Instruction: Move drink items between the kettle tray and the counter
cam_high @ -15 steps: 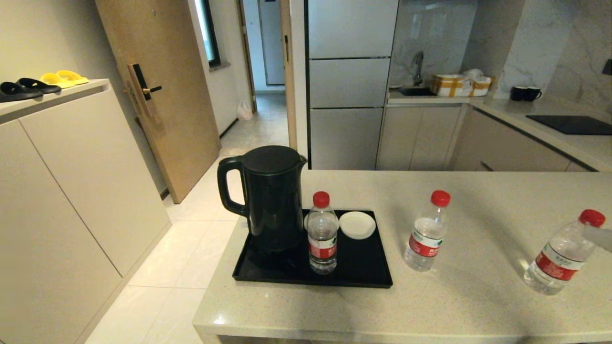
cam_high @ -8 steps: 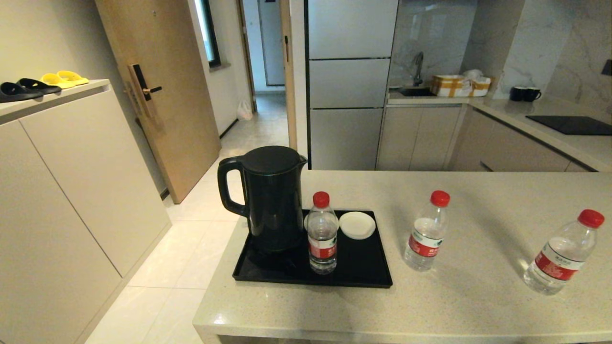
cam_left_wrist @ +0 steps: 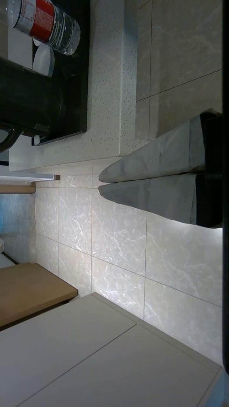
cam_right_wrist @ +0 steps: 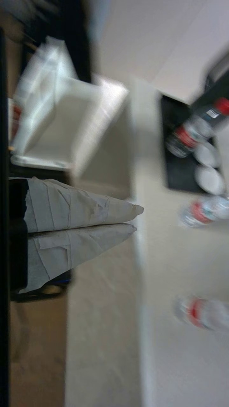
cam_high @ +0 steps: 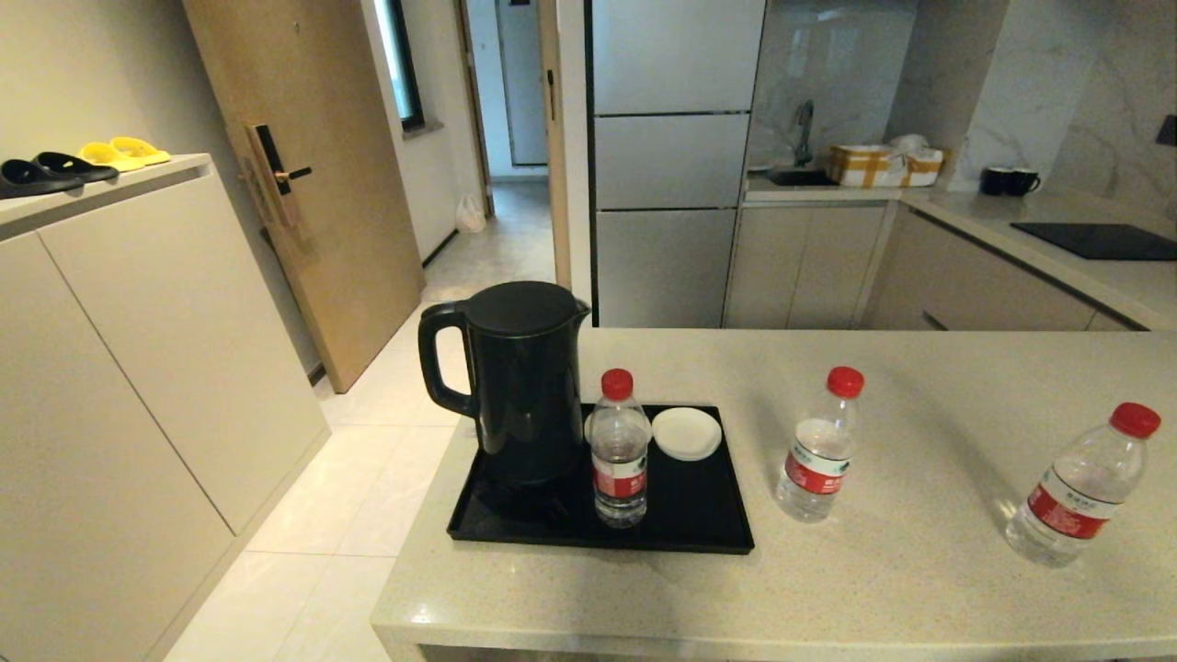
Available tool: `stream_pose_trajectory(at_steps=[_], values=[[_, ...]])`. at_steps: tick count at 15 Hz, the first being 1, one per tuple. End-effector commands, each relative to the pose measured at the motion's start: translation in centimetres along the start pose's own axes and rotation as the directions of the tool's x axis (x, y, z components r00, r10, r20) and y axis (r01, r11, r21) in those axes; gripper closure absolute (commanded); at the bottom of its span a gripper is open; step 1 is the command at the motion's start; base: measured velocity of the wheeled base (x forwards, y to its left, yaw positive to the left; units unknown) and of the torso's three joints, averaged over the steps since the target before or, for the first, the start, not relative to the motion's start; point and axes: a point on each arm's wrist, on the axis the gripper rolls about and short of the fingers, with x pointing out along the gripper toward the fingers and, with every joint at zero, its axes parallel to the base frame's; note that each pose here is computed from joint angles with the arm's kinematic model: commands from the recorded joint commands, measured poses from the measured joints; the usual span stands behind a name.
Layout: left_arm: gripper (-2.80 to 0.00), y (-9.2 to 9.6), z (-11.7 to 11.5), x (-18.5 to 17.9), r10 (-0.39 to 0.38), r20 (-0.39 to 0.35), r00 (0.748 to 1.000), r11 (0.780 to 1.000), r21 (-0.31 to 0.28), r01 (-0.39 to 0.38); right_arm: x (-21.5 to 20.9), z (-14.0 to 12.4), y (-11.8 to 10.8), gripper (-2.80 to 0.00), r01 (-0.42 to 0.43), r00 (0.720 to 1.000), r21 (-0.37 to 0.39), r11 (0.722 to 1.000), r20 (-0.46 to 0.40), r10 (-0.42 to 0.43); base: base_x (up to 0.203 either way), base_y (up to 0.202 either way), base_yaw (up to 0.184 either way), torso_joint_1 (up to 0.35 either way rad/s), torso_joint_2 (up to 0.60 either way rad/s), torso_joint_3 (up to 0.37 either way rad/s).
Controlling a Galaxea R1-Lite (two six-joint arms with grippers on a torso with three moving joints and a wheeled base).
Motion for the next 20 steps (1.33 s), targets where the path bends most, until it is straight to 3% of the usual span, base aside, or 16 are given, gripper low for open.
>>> stream_pose_trajectory(at_steps=[1,4,6,9,12,15,17,20], values=[[0.0,0.0,0.0,0.0,0.0,-0.001,1.0,1.0,0.0,0.0,-2.0,-2.9,-2.3,0.0,-0.028,0.999,0.011,1.0,0.014,0.028,0.0,0.0,0.0,0.0,0.0,0.0],[0.0,0.0,0.0,0.0,0.0,-0.001,1.0,1.0,0.0,0.0,-2.6,-10.8,-2.0,0.0,0.11,0.991,-0.054,0.992,0.086,-0.105,0.0,0.0,0.0,0.0,0.0,0.0],[0.0,0.0,0.0,0.0,0.0,-0.002,1.0,1.0,0.0,0.0,0.2,-14.7,-2.6,0.0,0.174,0.984,-0.101,0.98,0.057,-0.169,0.0,0.0,0.0,0.0,0.0,0.0],[0.0,0.0,0.0,0.0,0.0,-0.001,1.0,1.0,0.0,0.0,5.1,-15.2,-3.2,0.0,0.219,0.972,-0.124,0.968,0.118,-0.205,0.0,0.0,0.0,0.0,0.0,0.0],[0.0,0.0,0.0,0.0,0.0,-0.001,1.0,1.0,0.0,0.0,12.0,-14.9,-4.3,0.0,0.217,0.956,-0.147,0.965,0.231,-0.18,0.0,0.0,0.0,0.0,0.0,0.0],[0.0,0.0,0.0,0.0,0.0,-0.001,1.0,1.0,0.0,0.0,17.1,-16.0,-5.3,0.0,0.204,0.922,-0.202,0.958,0.368,-0.119,0.0,0.0,0.0,0.0,0.0,0.0],[0.0,0.0,0.0,0.0,0.0,-0.001,1.0,1.0,0.0,0.0,19.1,-17.2,-5.9,0.0,0.191,0.911,-0.23,0.954,0.404,-0.085,0.0,0.0,0.0,0.0,0.0,0.0],[0.0,0.0,0.0,0.0,0.0,0.0,1.0,1.0,0.0,0.0,19.2,-17.2,-5.9,0.0,0.175,0.904,-0.207,0.963,0.42,-0.075,0.0,0.0,0.0,0.0,0.0,0.0]])
